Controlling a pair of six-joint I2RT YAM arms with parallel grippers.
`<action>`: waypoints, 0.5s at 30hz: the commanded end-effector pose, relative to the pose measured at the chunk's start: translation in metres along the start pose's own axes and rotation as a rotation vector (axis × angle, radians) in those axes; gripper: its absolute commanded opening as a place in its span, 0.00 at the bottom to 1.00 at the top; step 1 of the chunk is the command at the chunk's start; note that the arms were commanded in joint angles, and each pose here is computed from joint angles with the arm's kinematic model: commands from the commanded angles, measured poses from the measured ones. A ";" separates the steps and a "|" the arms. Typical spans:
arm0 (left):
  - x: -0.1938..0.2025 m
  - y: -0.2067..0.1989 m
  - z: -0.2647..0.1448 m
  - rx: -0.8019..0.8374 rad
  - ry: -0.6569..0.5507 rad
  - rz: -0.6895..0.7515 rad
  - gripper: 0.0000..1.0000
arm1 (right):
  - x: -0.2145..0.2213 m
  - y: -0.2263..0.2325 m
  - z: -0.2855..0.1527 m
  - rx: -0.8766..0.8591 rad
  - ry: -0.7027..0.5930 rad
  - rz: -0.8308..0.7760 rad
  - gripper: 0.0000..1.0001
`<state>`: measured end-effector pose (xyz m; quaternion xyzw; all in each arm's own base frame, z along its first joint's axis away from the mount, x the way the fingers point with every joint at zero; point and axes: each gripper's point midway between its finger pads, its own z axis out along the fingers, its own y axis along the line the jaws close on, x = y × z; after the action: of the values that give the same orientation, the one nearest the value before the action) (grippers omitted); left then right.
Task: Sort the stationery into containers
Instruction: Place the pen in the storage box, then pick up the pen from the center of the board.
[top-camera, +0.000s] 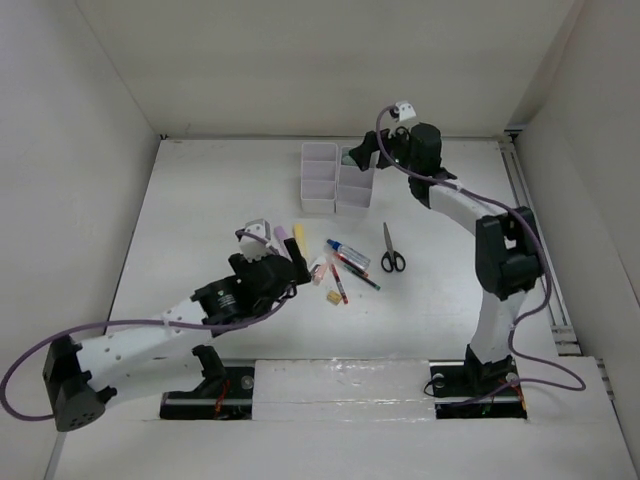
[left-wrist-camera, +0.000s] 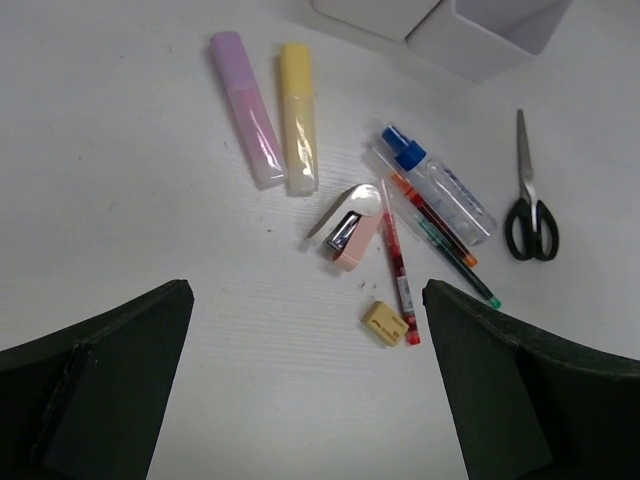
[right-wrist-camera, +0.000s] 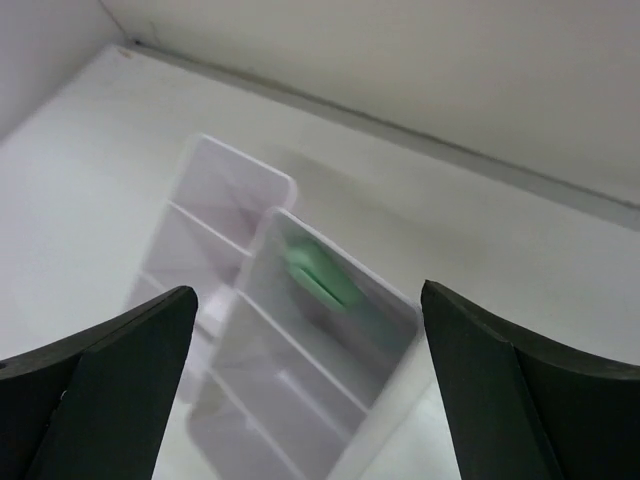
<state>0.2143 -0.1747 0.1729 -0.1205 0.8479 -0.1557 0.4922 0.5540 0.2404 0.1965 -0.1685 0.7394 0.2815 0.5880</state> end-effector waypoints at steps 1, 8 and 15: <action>-0.003 -0.005 0.015 -0.085 -0.022 -0.026 1.00 | -0.120 0.054 -0.044 -0.047 -0.286 -0.078 1.00; 0.022 0.000 0.066 -0.302 0.074 -0.015 1.00 | -0.151 0.070 -0.108 0.149 -0.293 -0.083 1.00; 0.034 0.016 0.100 -0.400 0.133 -0.061 1.00 | -0.150 0.044 -0.111 0.134 -0.233 -0.079 1.00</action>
<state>0.2655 -0.1930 0.0842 -0.1763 0.9004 0.0014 0.3978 0.4804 0.2091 0.4020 -0.1351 0.6325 0.2454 0.7221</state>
